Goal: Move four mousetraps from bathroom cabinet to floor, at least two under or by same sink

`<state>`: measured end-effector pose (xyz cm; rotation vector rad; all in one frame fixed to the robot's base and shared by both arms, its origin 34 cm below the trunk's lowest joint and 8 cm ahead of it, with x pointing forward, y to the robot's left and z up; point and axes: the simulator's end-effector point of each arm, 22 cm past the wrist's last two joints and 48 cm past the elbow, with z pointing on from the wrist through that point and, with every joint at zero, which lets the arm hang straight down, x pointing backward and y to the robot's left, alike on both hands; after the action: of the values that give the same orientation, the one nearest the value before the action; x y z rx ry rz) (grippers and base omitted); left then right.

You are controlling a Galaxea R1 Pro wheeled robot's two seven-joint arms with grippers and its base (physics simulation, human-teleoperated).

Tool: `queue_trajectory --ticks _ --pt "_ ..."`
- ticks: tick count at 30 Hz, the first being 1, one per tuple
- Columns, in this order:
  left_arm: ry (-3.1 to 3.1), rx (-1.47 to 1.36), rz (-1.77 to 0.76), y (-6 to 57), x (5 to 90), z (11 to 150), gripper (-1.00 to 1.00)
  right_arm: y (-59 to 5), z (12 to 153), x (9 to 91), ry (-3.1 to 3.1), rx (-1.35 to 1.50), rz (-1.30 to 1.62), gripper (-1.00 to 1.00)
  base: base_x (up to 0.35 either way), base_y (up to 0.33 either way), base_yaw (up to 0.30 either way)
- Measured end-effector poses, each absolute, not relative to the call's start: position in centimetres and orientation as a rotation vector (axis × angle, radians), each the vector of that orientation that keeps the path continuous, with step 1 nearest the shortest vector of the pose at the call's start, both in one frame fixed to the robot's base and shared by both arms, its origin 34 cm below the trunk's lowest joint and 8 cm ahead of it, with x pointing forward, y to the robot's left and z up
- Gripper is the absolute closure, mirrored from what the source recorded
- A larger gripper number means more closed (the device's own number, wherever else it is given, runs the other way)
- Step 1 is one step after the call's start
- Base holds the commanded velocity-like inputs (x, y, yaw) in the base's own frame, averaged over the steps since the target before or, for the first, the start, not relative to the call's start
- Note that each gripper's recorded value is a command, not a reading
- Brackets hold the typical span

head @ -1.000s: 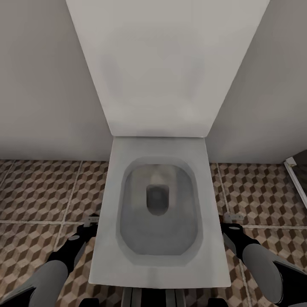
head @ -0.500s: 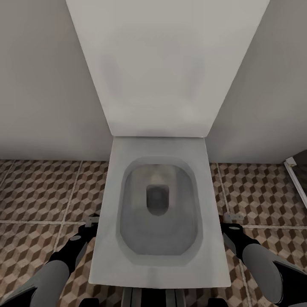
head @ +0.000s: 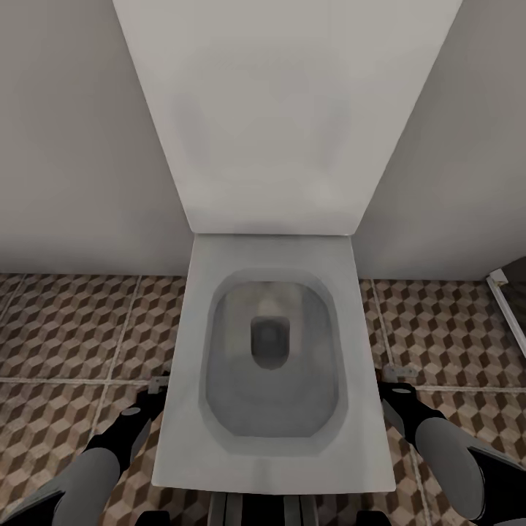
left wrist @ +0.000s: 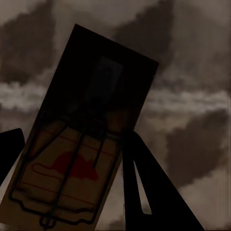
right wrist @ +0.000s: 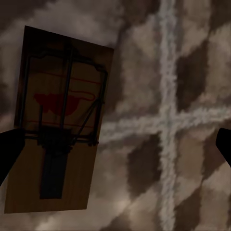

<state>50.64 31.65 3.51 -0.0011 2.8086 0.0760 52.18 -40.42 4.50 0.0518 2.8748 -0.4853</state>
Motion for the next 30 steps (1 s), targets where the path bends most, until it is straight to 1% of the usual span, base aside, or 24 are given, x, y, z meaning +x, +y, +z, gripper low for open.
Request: queue_trajectory --ticks 30 --pt "2.830 -0.026 0.060 31.3 49.6 3.2 1.00 -40.4 4.5 52.2 2.874 0.054 -0.484 -1.00 0.000 0.000 0.000"
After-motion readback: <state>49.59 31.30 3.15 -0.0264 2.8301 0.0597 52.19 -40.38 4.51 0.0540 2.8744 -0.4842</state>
